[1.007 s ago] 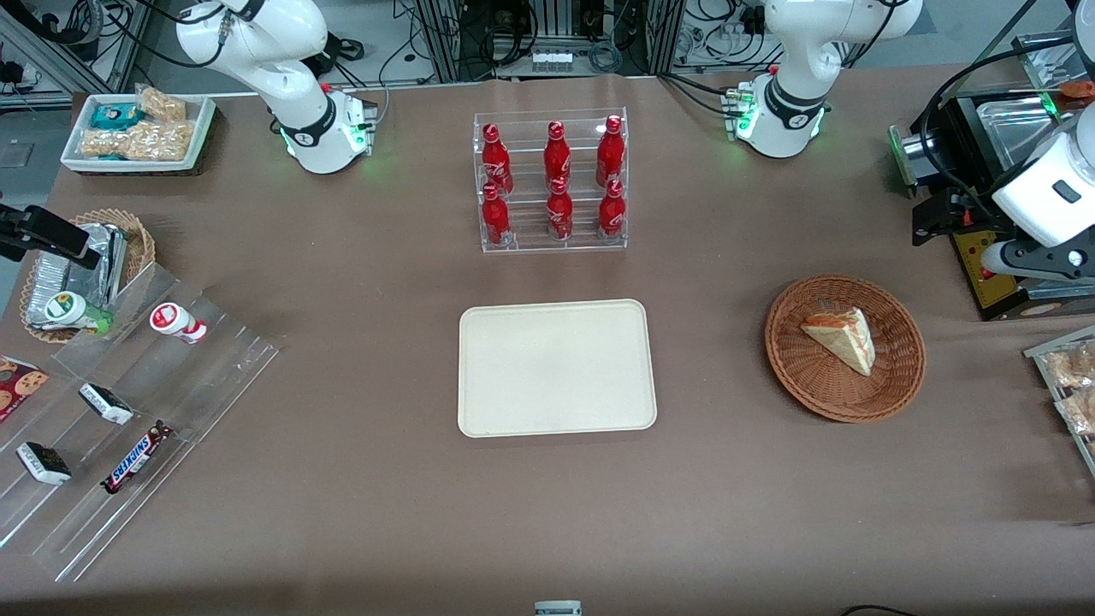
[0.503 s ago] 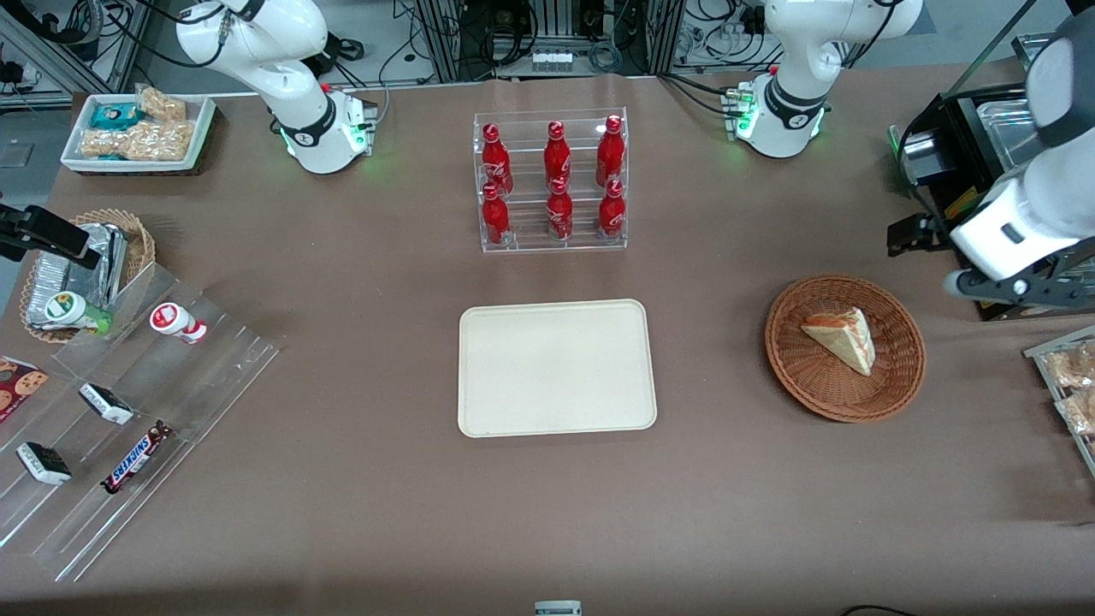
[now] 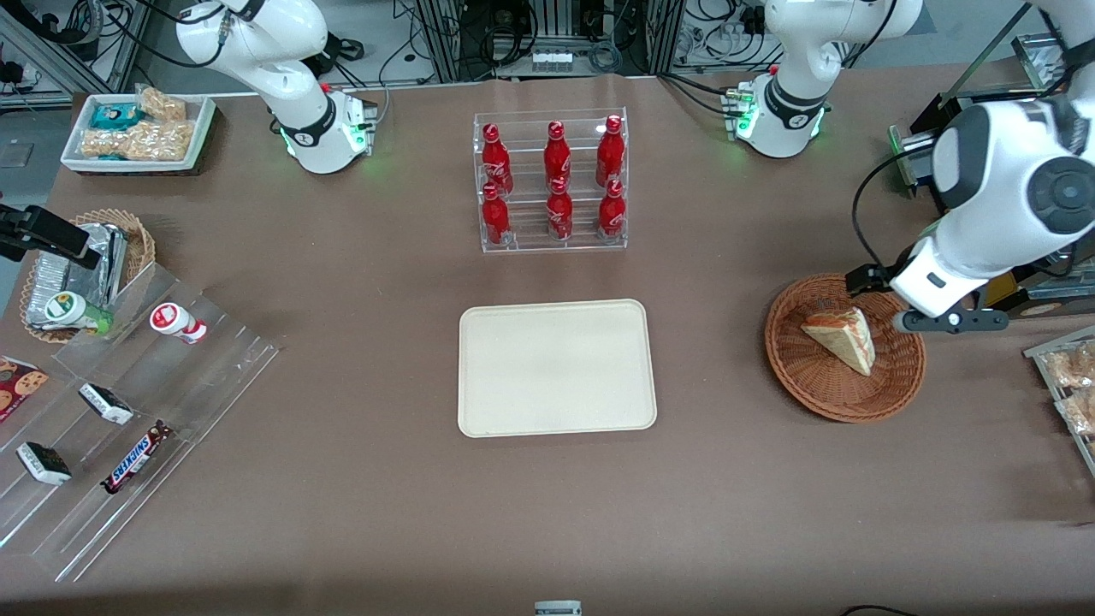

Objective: Place sandwich from basket to tray
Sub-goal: 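Lower the open left gripper onto the sandwich in the basket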

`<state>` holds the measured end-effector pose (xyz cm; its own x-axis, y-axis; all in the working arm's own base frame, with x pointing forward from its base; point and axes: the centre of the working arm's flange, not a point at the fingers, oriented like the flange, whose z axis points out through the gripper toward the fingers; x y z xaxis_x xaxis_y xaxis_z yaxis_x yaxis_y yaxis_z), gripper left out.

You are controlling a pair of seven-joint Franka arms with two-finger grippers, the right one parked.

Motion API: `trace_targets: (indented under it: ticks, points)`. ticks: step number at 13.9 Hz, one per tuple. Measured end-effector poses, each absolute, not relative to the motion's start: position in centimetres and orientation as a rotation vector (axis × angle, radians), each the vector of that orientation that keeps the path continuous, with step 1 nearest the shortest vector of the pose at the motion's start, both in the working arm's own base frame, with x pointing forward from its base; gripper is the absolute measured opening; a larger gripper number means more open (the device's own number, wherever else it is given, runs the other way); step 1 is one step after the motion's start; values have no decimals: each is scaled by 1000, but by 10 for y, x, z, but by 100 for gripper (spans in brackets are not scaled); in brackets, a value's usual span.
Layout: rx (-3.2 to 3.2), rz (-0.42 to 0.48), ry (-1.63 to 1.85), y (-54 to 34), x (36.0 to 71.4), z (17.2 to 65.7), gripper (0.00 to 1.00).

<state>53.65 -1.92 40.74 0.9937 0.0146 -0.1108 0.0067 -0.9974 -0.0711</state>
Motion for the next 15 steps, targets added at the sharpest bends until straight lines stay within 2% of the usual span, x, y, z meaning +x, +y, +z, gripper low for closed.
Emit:
trace_targets:
  ticks: [3, 8, 12, 14, 15]
  points:
    - [-3052, 82, -317, 3, 524, 361, 100]
    - [-2893, 38, -1011, 8, 531, 309, 100]
    - [-2755, 17, -1343, 7, 542, 276, 100]
    - [-2719, 49, -1385, 7, 541, 260, 100]
    - [-2699, 62, -1411, 7, 540, 254, 96]
